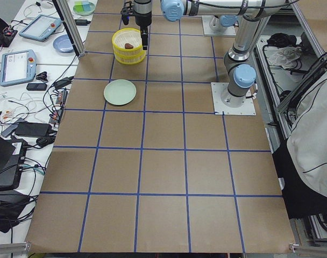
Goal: Stack buns with steamer
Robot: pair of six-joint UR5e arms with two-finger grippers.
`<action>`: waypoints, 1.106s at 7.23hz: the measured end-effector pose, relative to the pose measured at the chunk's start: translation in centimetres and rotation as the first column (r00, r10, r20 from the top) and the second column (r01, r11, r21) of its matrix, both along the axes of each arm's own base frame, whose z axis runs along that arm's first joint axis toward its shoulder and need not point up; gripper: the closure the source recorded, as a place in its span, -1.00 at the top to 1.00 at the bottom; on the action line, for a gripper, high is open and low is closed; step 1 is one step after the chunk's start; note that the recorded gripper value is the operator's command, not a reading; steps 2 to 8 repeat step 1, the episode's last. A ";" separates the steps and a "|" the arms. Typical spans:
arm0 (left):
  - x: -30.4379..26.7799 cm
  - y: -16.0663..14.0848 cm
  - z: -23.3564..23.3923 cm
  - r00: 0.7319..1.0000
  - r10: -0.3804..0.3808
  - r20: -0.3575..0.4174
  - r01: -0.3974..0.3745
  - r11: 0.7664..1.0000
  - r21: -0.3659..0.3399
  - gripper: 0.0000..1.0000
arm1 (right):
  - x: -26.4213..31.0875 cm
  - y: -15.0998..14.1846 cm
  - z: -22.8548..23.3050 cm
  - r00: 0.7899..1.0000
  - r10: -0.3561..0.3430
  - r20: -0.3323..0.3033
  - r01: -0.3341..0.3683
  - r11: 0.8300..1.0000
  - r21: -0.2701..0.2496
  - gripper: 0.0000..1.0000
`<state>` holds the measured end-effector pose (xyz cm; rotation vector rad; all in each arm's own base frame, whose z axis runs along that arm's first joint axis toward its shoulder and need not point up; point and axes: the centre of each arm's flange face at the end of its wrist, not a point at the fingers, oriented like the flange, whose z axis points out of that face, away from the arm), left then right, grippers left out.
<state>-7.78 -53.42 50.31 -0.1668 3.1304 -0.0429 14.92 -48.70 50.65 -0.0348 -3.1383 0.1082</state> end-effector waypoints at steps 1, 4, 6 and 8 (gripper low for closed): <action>0.0 0.0 0.0 1.000 0.000 0.000 0.000 1.000 0.000 1.00 | 0.0 -0.2 0.1 1.000 0.000 0.001 0.000 1.000 -0.014 1.00; 0.0 0.0 0.0 1.000 0.000 0.000 0.000 1.000 0.000 1.00 | 0.0 -0.2 0.1 1.000 0.000 0.001 0.000 1.000 -0.014 1.00; 0.0 0.0 0.0 1.000 0.000 0.000 0.000 1.000 0.000 1.00 | 0.0 -0.2 0.1 1.000 0.000 0.001 0.000 1.000 -0.014 1.00; 0.0 0.0 0.0 1.000 0.000 0.000 0.000 1.000 0.000 1.00 | 0.0 -0.2 0.1 1.000 0.000 0.001 0.000 1.000 -0.014 1.00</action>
